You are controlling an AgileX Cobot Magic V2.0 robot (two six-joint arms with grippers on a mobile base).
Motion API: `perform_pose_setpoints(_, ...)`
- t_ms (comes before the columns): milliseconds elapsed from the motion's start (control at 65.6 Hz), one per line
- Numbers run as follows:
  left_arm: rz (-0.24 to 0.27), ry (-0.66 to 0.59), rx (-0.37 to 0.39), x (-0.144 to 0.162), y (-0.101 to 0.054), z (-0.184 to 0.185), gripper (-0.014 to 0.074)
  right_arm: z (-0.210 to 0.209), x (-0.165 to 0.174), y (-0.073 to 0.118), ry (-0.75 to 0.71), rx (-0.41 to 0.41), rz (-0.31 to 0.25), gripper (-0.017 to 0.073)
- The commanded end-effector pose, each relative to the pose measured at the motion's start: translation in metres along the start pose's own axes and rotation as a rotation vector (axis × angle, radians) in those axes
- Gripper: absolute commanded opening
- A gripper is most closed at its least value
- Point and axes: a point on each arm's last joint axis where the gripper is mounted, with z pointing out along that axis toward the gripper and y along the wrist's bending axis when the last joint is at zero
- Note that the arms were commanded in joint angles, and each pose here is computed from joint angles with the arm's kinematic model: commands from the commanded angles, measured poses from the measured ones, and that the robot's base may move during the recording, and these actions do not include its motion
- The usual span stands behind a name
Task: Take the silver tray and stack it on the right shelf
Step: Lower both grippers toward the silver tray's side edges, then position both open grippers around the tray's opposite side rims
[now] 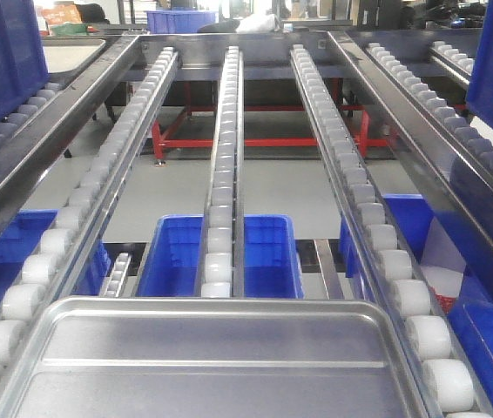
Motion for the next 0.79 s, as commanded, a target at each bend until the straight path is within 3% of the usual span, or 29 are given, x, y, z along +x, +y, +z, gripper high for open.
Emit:
perform_pose_setpoints(0, -0.008, 0.086, 0.068, -0.018, -0.004, 0.007, -0.0091, 0.009, -0.019, 0.007, 0.051, -0.053, 0.02, 0.0049)
perform_pose_setpoints(122, -0.008, 0.234, 0.16, -0.016, -0.015, 0.02, -0.0091, 0.026, -0.015, 0.015, 0.201, -0.105, 0.071, 0.0049)
perform_pose_setpoints(213, -0.05, 0.28, 0.207, -0.013, -0.022, 0.026, -0.0091, 0.033, -0.008, 0.018, 0.31, -0.123, 0.118, 0.0049)
perform_pose_setpoints(274, -0.096, 0.298, 0.225, -0.012, -0.024, 0.028, -0.0091, 0.035, -0.005, 0.02, 0.343, -0.134, 0.146, 0.0049)
perform_pose_setpoints(427, -0.294, 0.323, 0.298, -0.014, -0.034, 0.03, -0.0091, 0.039, -0.001, 0.026, 0.419, -0.177, 0.244, 0.0049)
perform_pose_setpoints(595, -0.323, 0.426, 0.321, -0.019, -0.039, 0.037, -0.009, 0.051, 0.005, 0.029, 0.516, -0.175, 0.29, 0.0062)
perform_pose_setpoints(656, -0.341, 0.487, 0.303, -0.019, -0.04, 0.043, -0.0091, 0.056, 0.005, 0.028, 0.523, -0.157, 0.317, 0.0078)
perform_pose_setpoints(778, -0.347, 0.549, 0.165, -0.022, -0.032, 0.059, -0.0091, 0.064, 0.003, 0.027, 0.543, -0.114, 0.348, 0.0078)
